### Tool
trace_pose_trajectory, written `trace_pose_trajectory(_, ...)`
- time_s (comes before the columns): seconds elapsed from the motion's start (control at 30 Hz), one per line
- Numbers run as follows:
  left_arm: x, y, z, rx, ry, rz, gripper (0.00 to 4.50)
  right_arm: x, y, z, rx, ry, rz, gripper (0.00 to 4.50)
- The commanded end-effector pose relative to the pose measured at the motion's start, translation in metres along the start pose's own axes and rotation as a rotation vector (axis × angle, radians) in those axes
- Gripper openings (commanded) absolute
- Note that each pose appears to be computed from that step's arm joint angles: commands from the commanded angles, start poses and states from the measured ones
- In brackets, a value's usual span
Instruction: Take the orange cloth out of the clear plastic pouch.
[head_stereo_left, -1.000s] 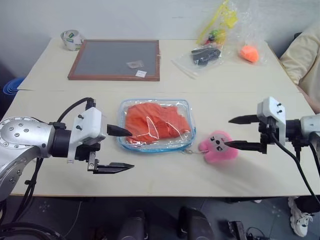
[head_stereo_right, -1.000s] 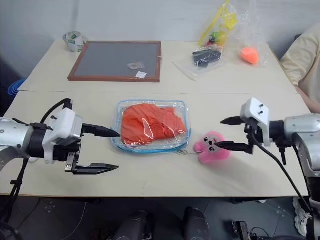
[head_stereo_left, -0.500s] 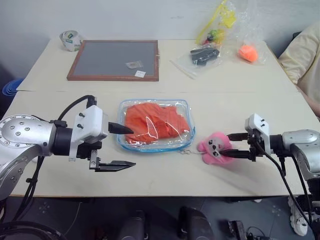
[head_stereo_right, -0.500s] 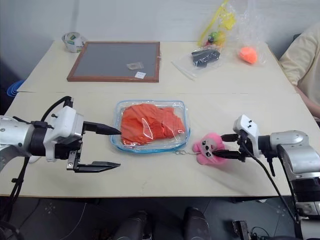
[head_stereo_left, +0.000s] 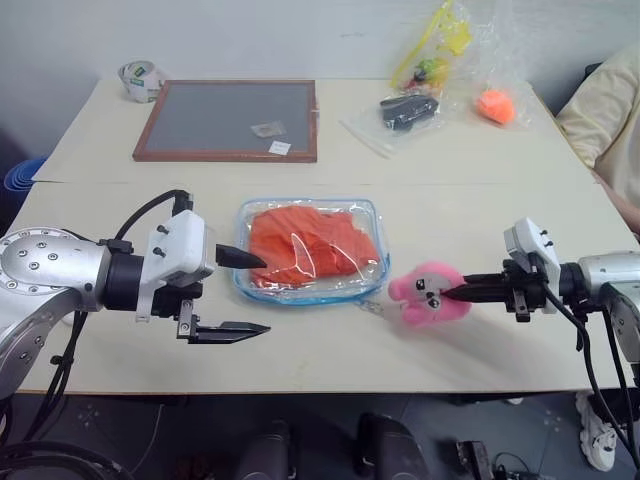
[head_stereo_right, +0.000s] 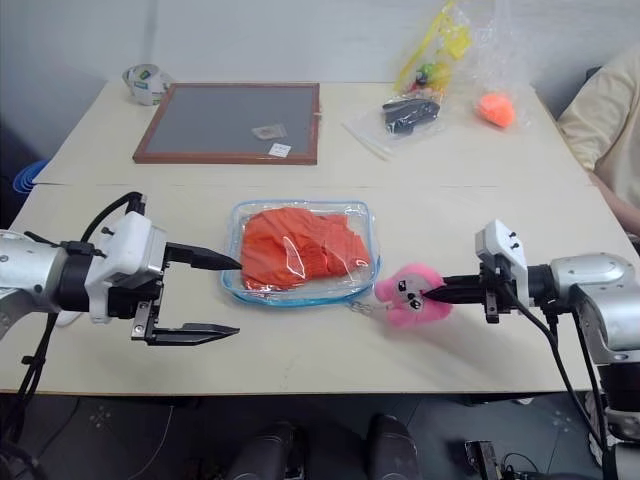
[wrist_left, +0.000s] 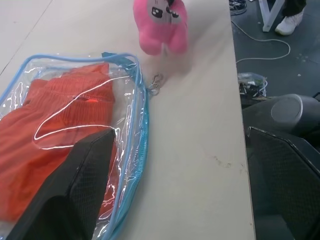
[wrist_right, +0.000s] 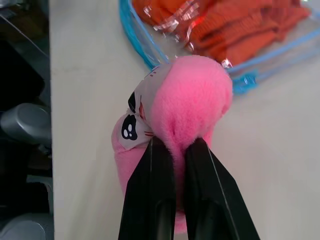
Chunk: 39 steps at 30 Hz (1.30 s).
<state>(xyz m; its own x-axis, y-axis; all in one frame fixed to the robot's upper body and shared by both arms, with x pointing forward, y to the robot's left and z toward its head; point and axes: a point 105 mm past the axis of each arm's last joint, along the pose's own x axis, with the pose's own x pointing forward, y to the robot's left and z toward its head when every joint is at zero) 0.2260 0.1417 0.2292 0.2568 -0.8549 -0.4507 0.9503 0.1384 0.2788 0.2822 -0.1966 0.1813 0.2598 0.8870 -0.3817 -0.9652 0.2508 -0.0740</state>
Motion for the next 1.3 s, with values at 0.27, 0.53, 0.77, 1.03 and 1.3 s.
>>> trace_pose_trajectory(0.27, -0.004, 0.005, 0.01, 0.048, 0.003, 0.02, 4.5, 0.102, 0.037, 0.045, -0.327, -0.061, 0.282, 0.02)
trace_pose_trajectory(0.53, -0.005, -0.004, 0.006, 0.008, 0.023, 0.028, 4.5, 0.146, 0.049, 0.026, -0.357, -0.012, 0.37, 0.02)
trace_pose_trajectory(0.77, 0.004, -0.012, 0.003, -0.019, 0.012, 0.016, 4.5, 0.143, 0.046, 0.027, -0.306, -0.008, 0.367, 1.65)
trace_pose_trajectory(1.03, 0.021, -0.008, -0.005, -0.01, 0.005, -0.02, 4.5, 0.121, 0.049, 0.059, -0.398, -0.073, 0.327, 4.39)
trace_pose_trajectory(1.3, 0.067, 0.012, -0.02, 0.156, 0.065, -0.079, 4.5, 0.062, 0.015, 0.08, -0.452, -0.064, 0.121, 4.39)
